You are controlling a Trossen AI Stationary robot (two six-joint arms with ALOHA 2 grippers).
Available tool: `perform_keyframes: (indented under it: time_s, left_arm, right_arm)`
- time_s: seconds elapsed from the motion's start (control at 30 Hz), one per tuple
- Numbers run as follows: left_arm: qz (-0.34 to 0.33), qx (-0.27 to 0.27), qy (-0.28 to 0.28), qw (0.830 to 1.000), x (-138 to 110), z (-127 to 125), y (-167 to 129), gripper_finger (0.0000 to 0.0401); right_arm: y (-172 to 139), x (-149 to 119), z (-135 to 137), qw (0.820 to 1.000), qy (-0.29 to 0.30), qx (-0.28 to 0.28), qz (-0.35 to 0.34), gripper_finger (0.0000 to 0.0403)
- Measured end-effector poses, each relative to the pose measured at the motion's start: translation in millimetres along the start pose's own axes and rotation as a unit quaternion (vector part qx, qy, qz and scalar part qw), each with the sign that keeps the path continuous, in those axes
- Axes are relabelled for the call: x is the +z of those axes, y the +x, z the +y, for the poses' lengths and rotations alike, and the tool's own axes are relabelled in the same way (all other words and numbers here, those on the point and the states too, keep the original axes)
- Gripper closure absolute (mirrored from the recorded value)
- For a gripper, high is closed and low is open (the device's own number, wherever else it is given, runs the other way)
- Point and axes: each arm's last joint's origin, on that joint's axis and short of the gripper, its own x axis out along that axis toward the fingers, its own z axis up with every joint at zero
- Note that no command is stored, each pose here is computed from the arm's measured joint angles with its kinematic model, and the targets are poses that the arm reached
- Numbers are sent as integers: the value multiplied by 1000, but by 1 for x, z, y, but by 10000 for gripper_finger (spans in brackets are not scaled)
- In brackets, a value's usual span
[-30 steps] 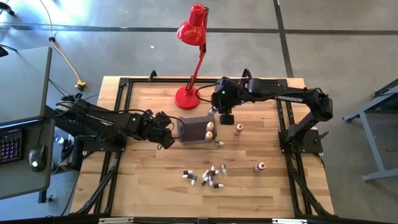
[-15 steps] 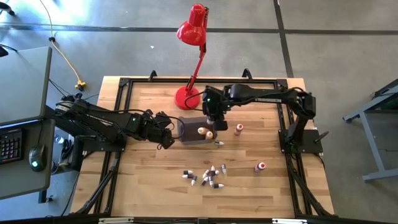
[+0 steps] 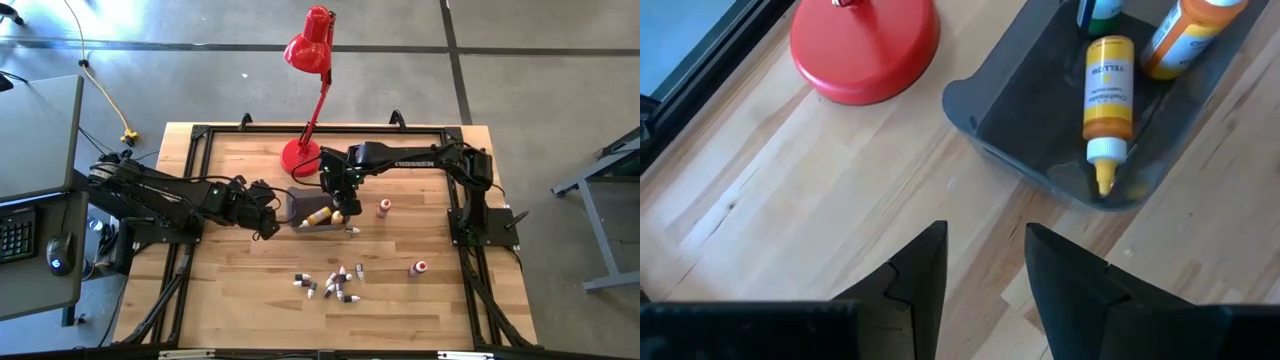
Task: Pick & Place food coloring
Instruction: Put the large green food coloring bottle into the black bin, then adjust the large yellow food coloring bottle in the black bin
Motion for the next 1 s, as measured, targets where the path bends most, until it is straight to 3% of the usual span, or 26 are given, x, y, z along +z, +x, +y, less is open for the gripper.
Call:
perform_keyframes:
  time_s: [0.13,0.37,0.6,0.7,0.8,0.9,1.0]
  left_arm:
    - [0,0,0,1000,0,0,0,270]
    - [0,0,0,1000,0,0,0,270]
    - [0,0,0,1000,0,0,0,270]
    - [1,-1,0,1000,0,0,0,270]
    - [2,-2,0,1000,0,0,0,270]
    - [2,-2,0,1000,0,0,0,270]
    - [2,-2,11,1000,0,0,0,270]
  right_arm:
    - [0,1,-1,1000,0,-17,0,274]
    - [2,1,-2,999,-17,-37,9,195]
    - [-31,13,-2,991,-39,-121,45,161]
    - [-48,26,6,994,-45,-98,6,163]
    - [-53,36,15,997,-56,-31,-46,166]
    - [-47,42,27,993,-73,20,-86,167]
    - [-29,43,40,989,-107,18,-104,167]
